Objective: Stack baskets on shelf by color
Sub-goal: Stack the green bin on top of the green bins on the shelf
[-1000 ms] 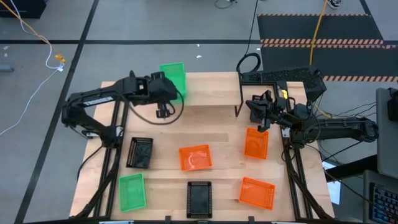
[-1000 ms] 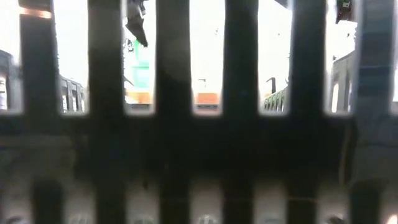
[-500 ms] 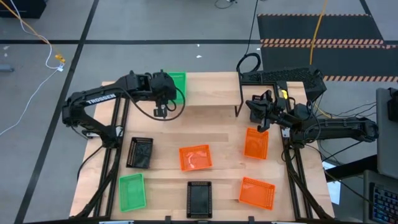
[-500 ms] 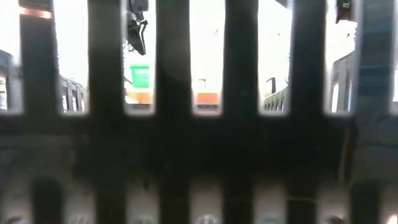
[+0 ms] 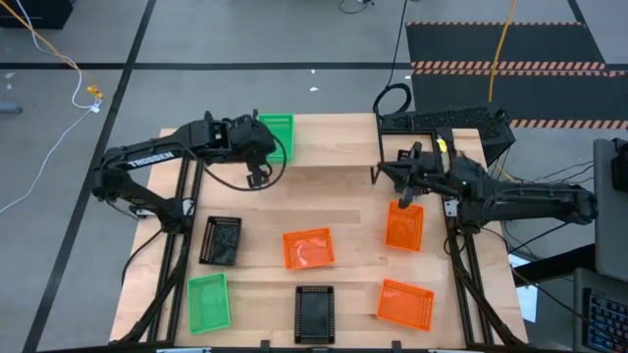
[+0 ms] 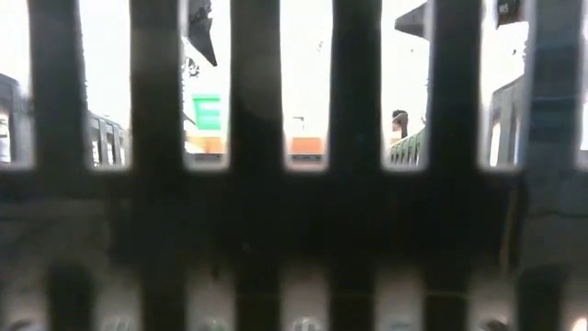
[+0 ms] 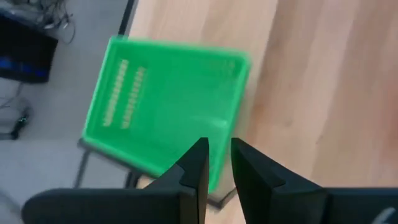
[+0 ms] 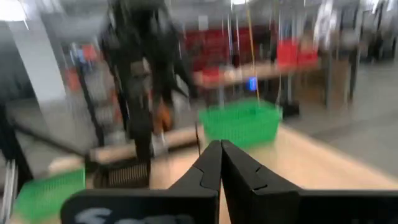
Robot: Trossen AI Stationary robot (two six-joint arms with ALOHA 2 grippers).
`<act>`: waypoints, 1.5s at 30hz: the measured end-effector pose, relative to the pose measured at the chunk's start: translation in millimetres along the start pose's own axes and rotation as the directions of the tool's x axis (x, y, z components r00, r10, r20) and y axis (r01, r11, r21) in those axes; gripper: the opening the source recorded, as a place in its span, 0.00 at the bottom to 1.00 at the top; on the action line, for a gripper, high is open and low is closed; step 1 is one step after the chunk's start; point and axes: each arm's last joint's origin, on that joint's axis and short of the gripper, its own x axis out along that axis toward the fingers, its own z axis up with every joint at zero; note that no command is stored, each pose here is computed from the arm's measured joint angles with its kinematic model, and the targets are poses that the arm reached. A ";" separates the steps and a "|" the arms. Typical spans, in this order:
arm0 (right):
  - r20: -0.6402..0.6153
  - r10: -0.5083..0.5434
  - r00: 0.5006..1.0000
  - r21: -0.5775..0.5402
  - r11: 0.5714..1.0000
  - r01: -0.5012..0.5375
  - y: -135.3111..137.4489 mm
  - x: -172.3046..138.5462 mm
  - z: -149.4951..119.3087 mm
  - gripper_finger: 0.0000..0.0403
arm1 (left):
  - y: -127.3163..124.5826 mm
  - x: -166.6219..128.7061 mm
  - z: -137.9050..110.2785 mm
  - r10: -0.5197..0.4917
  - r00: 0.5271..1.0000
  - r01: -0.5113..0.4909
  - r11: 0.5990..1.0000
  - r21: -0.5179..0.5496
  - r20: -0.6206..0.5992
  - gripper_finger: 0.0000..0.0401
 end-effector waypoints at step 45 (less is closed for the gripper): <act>0.093 -0.090 0.992 -0.188 0.976 0.107 13.4 30.9 21.8 0.11 | -366.6 -69.4 -210.1 -0.656 0.658 0.434 0.732 -0.526 -0.370 0.18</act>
